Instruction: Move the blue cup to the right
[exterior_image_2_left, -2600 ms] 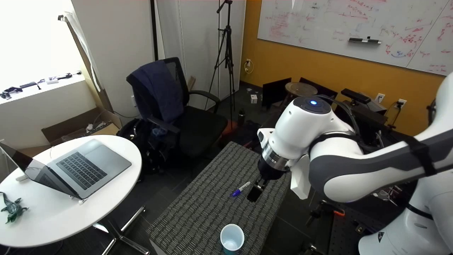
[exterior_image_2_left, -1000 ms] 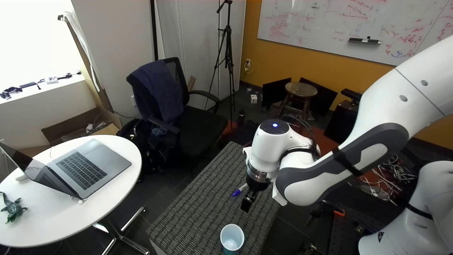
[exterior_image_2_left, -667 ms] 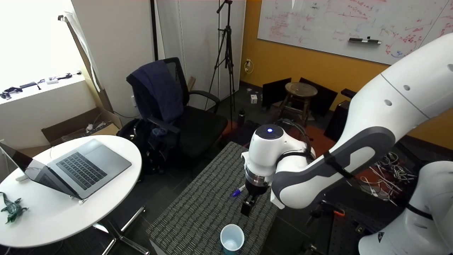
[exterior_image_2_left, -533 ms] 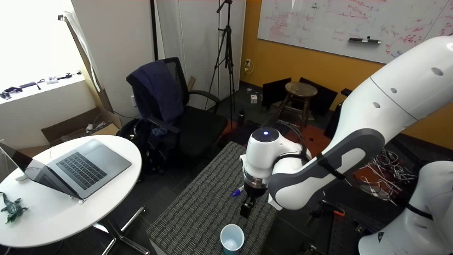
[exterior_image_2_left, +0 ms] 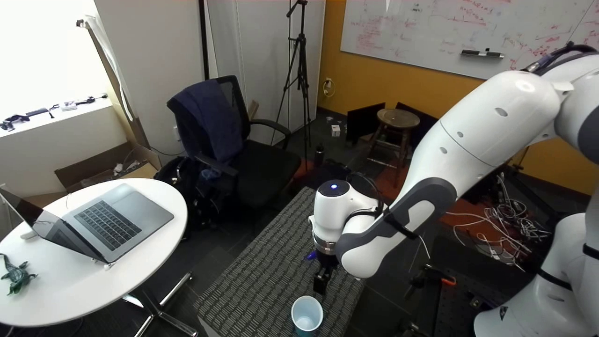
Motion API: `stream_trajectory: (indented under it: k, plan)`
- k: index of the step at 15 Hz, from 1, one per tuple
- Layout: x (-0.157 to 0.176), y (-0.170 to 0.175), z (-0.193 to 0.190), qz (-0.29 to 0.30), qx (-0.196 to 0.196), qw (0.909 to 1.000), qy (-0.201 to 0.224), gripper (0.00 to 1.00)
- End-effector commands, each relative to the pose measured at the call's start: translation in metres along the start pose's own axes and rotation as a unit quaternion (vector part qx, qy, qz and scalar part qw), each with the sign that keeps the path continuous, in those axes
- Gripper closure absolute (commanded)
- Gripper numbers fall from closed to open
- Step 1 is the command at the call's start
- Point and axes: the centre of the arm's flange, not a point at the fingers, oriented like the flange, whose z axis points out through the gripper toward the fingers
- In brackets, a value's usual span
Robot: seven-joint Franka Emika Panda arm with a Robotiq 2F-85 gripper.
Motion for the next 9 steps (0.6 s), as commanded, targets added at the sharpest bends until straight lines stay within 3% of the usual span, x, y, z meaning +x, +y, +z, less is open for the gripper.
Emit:
stream_trajectory:
  k: [1,9]
  plan:
    - [0.023,0.011,0.025,-0.007,0.017,0.9998,-0.006,0.0]
    - [0.039,0.009,0.079,-0.038,0.036,0.9976,-0.045,0.0]
